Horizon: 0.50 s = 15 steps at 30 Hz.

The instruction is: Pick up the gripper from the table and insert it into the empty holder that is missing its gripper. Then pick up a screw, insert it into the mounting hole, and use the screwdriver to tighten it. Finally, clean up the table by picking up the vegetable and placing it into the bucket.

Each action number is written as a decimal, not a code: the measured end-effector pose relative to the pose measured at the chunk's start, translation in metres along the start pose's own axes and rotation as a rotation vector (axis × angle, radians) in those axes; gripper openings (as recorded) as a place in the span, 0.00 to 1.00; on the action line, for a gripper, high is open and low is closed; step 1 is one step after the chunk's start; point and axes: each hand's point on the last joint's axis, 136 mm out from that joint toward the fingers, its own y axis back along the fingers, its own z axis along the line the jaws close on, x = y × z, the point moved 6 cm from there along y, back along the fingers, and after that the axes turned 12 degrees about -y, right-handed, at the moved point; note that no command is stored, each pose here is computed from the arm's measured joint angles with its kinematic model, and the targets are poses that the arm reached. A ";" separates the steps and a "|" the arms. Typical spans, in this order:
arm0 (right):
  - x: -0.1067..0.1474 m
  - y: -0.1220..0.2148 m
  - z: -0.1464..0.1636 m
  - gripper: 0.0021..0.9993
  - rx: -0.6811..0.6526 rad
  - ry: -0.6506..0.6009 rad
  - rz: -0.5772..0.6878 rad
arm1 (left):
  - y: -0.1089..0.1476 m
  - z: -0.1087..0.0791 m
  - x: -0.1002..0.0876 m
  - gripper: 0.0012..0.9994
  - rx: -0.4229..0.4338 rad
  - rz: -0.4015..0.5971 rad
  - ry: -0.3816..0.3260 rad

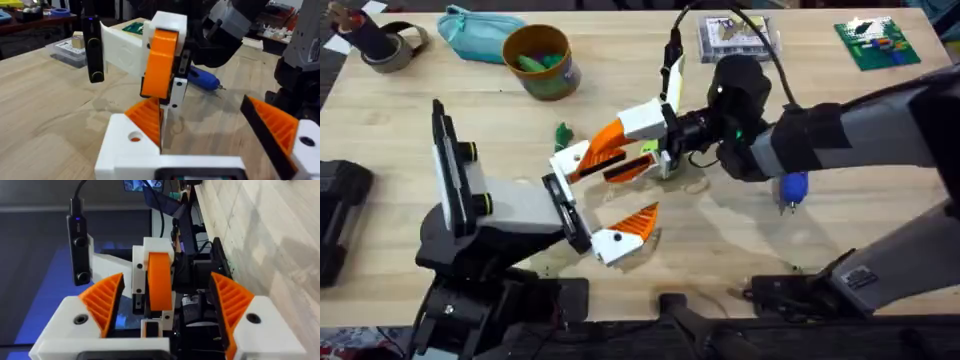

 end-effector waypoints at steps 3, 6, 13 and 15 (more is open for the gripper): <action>-0.001 0.002 0.000 0.99 -0.001 0.000 -0.005 | 0.000 0.000 0.000 0.99 0.000 0.000 -0.002; -0.004 0.008 0.001 0.99 -0.005 0.000 -0.023 | 0.000 0.000 0.000 0.99 0.000 0.000 -0.002; -0.022 0.049 0.005 0.99 -0.012 0.017 -0.148 | 0.000 0.000 0.000 0.99 0.000 0.000 -0.003; -0.029 0.069 0.009 0.99 -0.001 -0.006 -0.206 | 0.000 0.000 0.000 0.99 0.000 0.000 -0.002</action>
